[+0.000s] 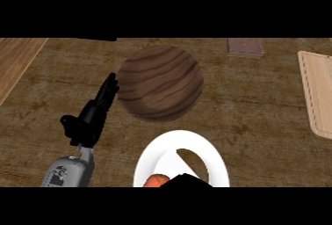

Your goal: Pick the lemon from the plate and place it in the bowl

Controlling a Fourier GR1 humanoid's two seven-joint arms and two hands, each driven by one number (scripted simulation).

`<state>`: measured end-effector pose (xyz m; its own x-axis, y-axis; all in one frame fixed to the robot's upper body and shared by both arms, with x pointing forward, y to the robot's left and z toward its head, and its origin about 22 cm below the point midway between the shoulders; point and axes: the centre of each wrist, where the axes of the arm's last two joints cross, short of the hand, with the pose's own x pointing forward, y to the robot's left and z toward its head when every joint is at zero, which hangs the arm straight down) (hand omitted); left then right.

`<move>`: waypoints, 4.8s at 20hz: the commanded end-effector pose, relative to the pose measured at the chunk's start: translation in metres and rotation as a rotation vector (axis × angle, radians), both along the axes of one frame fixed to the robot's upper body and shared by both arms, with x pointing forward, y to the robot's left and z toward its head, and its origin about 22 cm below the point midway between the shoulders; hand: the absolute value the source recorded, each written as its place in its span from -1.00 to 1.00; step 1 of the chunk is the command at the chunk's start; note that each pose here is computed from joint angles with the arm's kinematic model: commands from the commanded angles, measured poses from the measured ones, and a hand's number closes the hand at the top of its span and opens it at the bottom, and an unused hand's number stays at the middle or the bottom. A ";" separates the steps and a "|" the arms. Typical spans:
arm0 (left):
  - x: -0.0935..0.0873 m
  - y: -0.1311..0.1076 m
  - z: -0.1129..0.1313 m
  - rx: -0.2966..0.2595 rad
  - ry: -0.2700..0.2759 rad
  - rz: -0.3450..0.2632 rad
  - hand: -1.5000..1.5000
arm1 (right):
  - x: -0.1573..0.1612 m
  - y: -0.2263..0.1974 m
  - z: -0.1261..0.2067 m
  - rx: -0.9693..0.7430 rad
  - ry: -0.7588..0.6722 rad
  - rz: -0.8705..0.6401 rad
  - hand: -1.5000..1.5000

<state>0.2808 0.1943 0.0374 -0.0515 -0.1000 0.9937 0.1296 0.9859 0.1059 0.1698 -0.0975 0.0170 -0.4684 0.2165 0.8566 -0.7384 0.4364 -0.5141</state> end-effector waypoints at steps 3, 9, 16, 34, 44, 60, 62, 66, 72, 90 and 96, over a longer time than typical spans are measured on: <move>-0.003 0.013 -0.010 0.006 0.019 0.080 0.00 | 0.011 -0.012 0.066 0.243 -0.141 0.449 1.00; -0.013 0.027 -0.016 0.006 0.017 0.096 0.00 | 0.023 -0.049 0.139 0.270 -0.286 0.395 1.00; -0.017 0.030 -0.018 0.011 0.023 0.108 0.00 | 0.046 -0.029 0.199 0.235 -0.302 0.307 1.00; -0.002 0.024 -0.015 0.004 0.020 0.100 0.00 | 0.125 0.069 0.235 0.005 -0.557 0.028 1.00; -0.010 0.025 -0.002 0.009 -0.001 0.080 0.00 | 0.209 0.093 0.182 -0.054 -0.576 -0.091 1.00; -0.002 0.008 -0.008 0.011 -0.009 0.019 0.00 | 0.261 0.058 0.086 -0.226 -0.298 0.015 -1.00; 0.008 0.001 -0.005 0.007 -0.008 0.041 0.00 | 0.268 0.058 0.097 -0.153 -0.283 0.077 -1.00; 0.002 0.008 -0.005 0.018 -0.003 0.036 0.00 | 0.271 0.053 0.100 0.032 -0.222 0.074 -1.00; 0.006 0.010 -0.001 0.013 -0.014 0.045 0.00 | 0.280 0.047 0.111 0.205 -0.170 -0.008 -1.00; 0.001 -0.002 0.001 0.001 -0.027 0.039 0.00 | 0.306 -0.060 0.125 0.295 0.149 0.029 -1.00; 0.003 0.000 0.008 0.006 -0.034 0.024 0.00 | 0.306 -0.081 0.124 0.253 0.148 0.069 -1.00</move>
<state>0.2823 0.1993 0.0365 -0.0681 -0.1098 0.9916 0.0926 0.9889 0.1159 0.4767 -0.1578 0.1504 -0.3664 0.0928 0.9258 -0.7424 0.5707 -0.3510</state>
